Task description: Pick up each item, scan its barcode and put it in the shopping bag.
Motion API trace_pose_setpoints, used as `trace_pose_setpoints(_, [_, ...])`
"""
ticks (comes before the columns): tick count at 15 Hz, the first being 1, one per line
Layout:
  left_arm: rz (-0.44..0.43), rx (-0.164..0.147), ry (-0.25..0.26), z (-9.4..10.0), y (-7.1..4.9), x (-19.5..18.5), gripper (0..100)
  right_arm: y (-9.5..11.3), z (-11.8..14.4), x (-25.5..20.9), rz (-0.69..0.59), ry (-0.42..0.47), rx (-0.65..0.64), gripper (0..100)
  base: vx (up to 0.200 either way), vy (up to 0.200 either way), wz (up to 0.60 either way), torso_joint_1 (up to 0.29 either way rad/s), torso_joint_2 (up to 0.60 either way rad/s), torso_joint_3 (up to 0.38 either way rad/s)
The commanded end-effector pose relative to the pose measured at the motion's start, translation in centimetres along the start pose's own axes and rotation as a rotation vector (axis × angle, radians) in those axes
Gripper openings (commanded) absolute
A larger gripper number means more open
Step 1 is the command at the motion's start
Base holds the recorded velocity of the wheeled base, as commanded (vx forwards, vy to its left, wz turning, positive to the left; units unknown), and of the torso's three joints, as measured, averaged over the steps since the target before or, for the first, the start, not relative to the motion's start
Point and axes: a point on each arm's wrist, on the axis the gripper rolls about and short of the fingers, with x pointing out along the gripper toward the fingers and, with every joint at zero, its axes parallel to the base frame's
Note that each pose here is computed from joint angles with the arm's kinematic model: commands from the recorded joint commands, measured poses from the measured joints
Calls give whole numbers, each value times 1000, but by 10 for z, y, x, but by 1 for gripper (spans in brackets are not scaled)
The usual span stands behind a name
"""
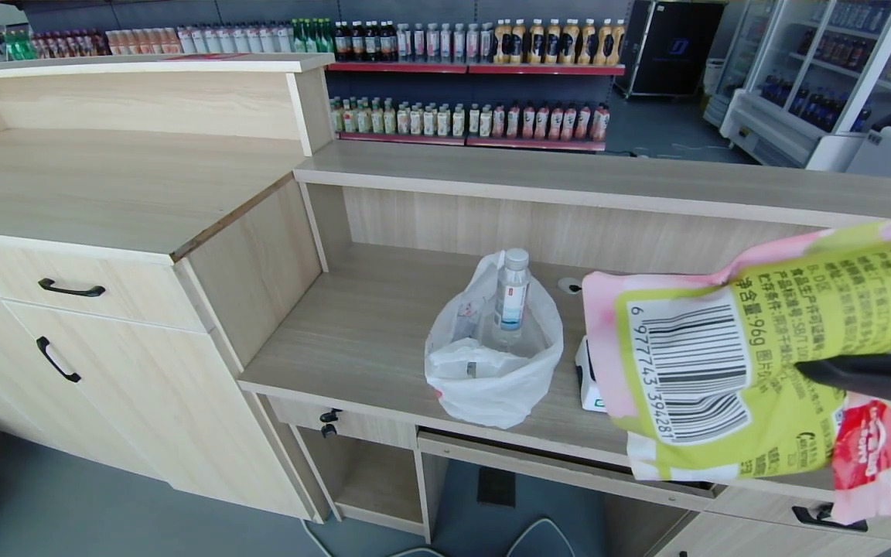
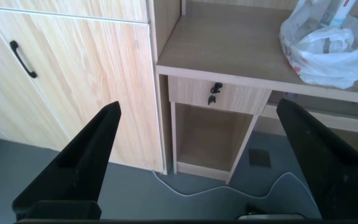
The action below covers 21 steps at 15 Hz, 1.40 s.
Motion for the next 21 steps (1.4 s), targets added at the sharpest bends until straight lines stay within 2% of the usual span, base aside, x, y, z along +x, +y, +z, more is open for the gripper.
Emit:
trace_pose_setpoints(1, [0, 0, -1, 0, 0, 0, 100, 0, -1, 0, 0, 2, 4, 0, 0, 0, 0, 0, 0, 0])
trace_pose_setpoints(6, [0, 0, -1, 0, 0, 0, 100, -2, -6, 1, 0, 7, 17, 0, 0, 0, 0, 0, 0, 0])
trace_pose_setpoints(9, [0, 0, -1, 0, 0, 0, 100, -8, -18, -17, -90, 87, 9, 0, 0, 0, 0, 0, 0, 0])
trace_pose_setpoints(11, [0, 0, -1, 0, 0, 0, 100, -17, -52, -65, -328, 341, -115, 0, 0, 0, 0, 0, 0, 0])
trace_pose_setpoints(13, [0, 0, -1, 0, 0, 0, 100, -10, -68, -95, -461, 576, -196, 0, 0, 0, 0, 0, 0, 0])
trace_pose_setpoints(14, [0, 0, -1, 0, 0, 0, 100, -8, -71, -108, -494, 655, -204, 0, 0, 0, 0, 0, 0, 0])
trace_pose_setpoints(15, [0, 0, -1, 0, 0, 0, 100, -3, -72, -121, -524, 716, -180, 0, 0, 0, 0, 0, 0, 0])
trace_pose_setpoints(17, [0, 0, -1, 0, 0, 0, 100, 4, -71, -131, -555, 760, -111, 0, 0, 0, 0, 0, 0, 0])
trace_pose_setpoints(20, [0, 0, -1, 0, 0, 0, 100, 12, -64, -142, -607, 810, -85, 0, 0, 0, 0, 0, 0, 0])
trace_pose_setpoints(21, [0, -2, -1, 0, 0, 0, 100, 13, -65, -145, -628, 864, -102, 0, 0, 0, 0, 0, 0, 0])
